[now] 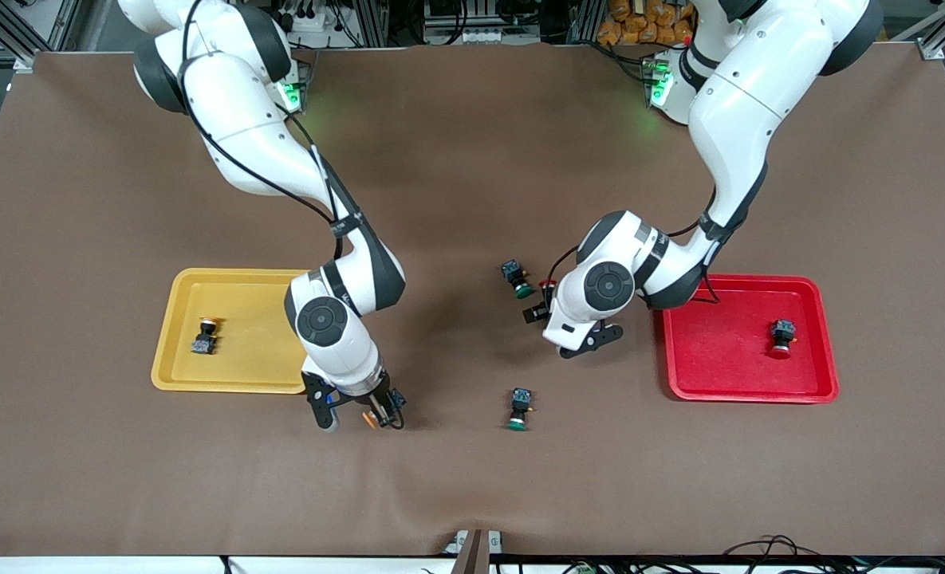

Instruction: Place red and yellow buttons in trays

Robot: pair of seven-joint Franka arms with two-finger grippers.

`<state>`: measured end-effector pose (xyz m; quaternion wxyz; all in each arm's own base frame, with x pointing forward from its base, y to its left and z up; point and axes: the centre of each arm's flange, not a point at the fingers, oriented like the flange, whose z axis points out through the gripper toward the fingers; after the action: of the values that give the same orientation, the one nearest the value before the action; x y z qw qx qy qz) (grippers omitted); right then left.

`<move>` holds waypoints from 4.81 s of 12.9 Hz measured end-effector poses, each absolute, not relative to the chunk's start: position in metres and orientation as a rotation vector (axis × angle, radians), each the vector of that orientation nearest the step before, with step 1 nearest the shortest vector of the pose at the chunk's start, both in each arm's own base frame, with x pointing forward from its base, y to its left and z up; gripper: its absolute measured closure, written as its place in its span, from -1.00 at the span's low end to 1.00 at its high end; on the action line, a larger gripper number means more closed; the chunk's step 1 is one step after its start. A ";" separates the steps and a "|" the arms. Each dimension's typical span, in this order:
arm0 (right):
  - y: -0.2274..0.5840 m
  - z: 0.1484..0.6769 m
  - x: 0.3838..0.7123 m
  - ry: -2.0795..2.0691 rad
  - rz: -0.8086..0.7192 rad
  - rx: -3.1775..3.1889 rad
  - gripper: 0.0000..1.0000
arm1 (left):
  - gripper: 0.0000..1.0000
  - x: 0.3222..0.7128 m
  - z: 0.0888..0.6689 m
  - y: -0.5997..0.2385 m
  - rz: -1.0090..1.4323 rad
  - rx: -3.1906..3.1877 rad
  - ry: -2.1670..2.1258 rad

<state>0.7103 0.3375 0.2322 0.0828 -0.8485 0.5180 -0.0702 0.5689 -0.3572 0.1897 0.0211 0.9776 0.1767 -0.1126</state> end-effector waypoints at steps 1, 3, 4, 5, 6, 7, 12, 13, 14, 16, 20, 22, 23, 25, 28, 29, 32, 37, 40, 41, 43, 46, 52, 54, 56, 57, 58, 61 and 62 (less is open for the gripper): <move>0.338 0.256 0.709 1.562 -0.180 -2.556 0.11 | -1.00 0.566 0.188 -0.359 -0.340 3.046 0.526; 0.335 0.312 0.701 1.555 -0.120 -2.620 0.11 | -1.00 0.560 0.183 -0.364 -0.331 3.072 0.488; 0.332 0.346 0.695 1.514 -0.095 -2.666 0.11 | -1.00 0.557 0.181 -0.366 -0.332 3.076 0.477; 0.328 0.384 0.687 1.456 -0.069 -2.711 0.11 | -1.00 0.556 0.178 -0.368 -0.331 3.080 0.467; 0.321 0.425 0.677 1.385 -0.034 -2.747 0.11 | -1.00 0.554 0.175 -0.369 -0.327 3.084 0.458; 0.306 0.467 0.667 1.303 0.008 -2.781 0.11 | -1.00 0.554 0.173 -0.370 -0.325 3.090 0.449; 0.177 0.585 0.624 0.848 0.166 -2.975 0.11 | 0.01 0.555 0.174 -0.372 -0.310 3.084 0.455; 0.157 0.587 0.622 0.769 0.166 -2.996 0.11 | 0.11 0.556 0.174 -0.372 -0.307 3.081 0.481; 0.141 0.585 0.622 0.696 0.166 -3.022 0.11 | 0.11 0.558 0.176 -0.371 -0.302 3.076 0.514; 0.121 0.568 0.625 0.587 0.150 -3.068 0.11 | 0.11 0.566 0.190 -0.367 -0.278 3.072 0.551; 0.091 0.485 0.632 0.422 0.115 -3.105 0.11 | 0.11 0.586 0.278 -0.330 -0.241 3.140 0.610; 0.078 0.433 0.627 0.379 0.120 -3.111 0.11 | 0.11 0.588 0.316 -0.303 -0.262 3.197 0.578; 0.078 0.406 0.622 0.364 0.116 -3.113 0.11 | 0.11 0.589 0.328 -0.289 -0.272 3.216 0.542; 0.085 0.349 0.610 0.343 0.121 -3.119 0.11 | 0.11 0.600 0.340 -0.250 -0.301 3.240 0.409; 0.092 0.271 0.604 0.327 0.149 -3.136 0.11 | 0.11 0.631 0.341 -0.147 -0.350 3.220 0.157; 0.092 0.249 0.605 0.328 0.152 -3.141 0.11 | 0.11 0.637 0.339 -0.112 -0.368 3.206 0.100; 0.092 0.188 0.603 0.326 0.176 -3.156 0.11 | 0.11 0.638 0.323 -0.061 -0.393 3.185 0.006; 0.097 0.188 0.605 0.315 0.184 -3.157 -0.47 | 0.11 0.622 0.241 -0.036 -0.268 3.136 -0.046; 0.098 0.220 0.613 0.307 0.177 -3.152 -1.00 | 0.11 0.615 0.215 -0.024 -0.234 3.150 -0.078; 0.097 0.238 0.615 0.285 0.163 -3.149 -1.00 | 0.11 0.615 0.209 -0.018 -0.228 3.149 -0.074; 0.088 0.275 0.616 0.220 0.170 -3.147 -1.00 | 0.11 0.613 0.200 -0.012 -0.229 3.140 -0.070; 0.051 0.341 0.621 0.067 0.181 -3.136 -1.00 | -0.15 0.613 0.198 -0.013 -0.222 3.136 -0.074; 0.001 0.494 0.602 -0.104 0.133 -3.137 -1.00 | -1.00 0.627 0.291 -0.019 -0.158 3.206 -0.089; 0.002 0.534 0.596 -0.166 0.103 -3.134 -1.00 | -1.00 0.622 0.368 -0.030 -0.154 3.251 -0.076; -0.008 0.552 0.589 -0.178 0.071 -3.135 -1.00 | -1.00 0.609 0.444 -0.037 -0.142 3.253 -0.018; -0.020 0.557 0.584 -0.197 0.062 -3.132 -1.00 | -1.00 0.603 0.482 -0.039 -0.132 3.240 0.004; -0.035 0.563 0.575 -0.204 0.052 -3.128 -1.00 | -1.00 0.599 0.520 -0.038 -0.130 3.234 0.020; -0.064 0.592 0.541 -0.189 0.001 -3.122 -1.00 | -1.00 0.588 0.601 -0.024 -0.128 3.232 0.075; -0.063 0.600 0.533 -0.193 -0.009 -3.120 -1.00 | -1.00 0.587 0.609 -0.021 -0.120 3.231 0.083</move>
<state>0.5325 -0.0630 0.5998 0.0076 -0.9981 -0.0619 -0.0029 0.5874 -0.0214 0.6088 -0.0465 0.9979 0.0258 -0.0372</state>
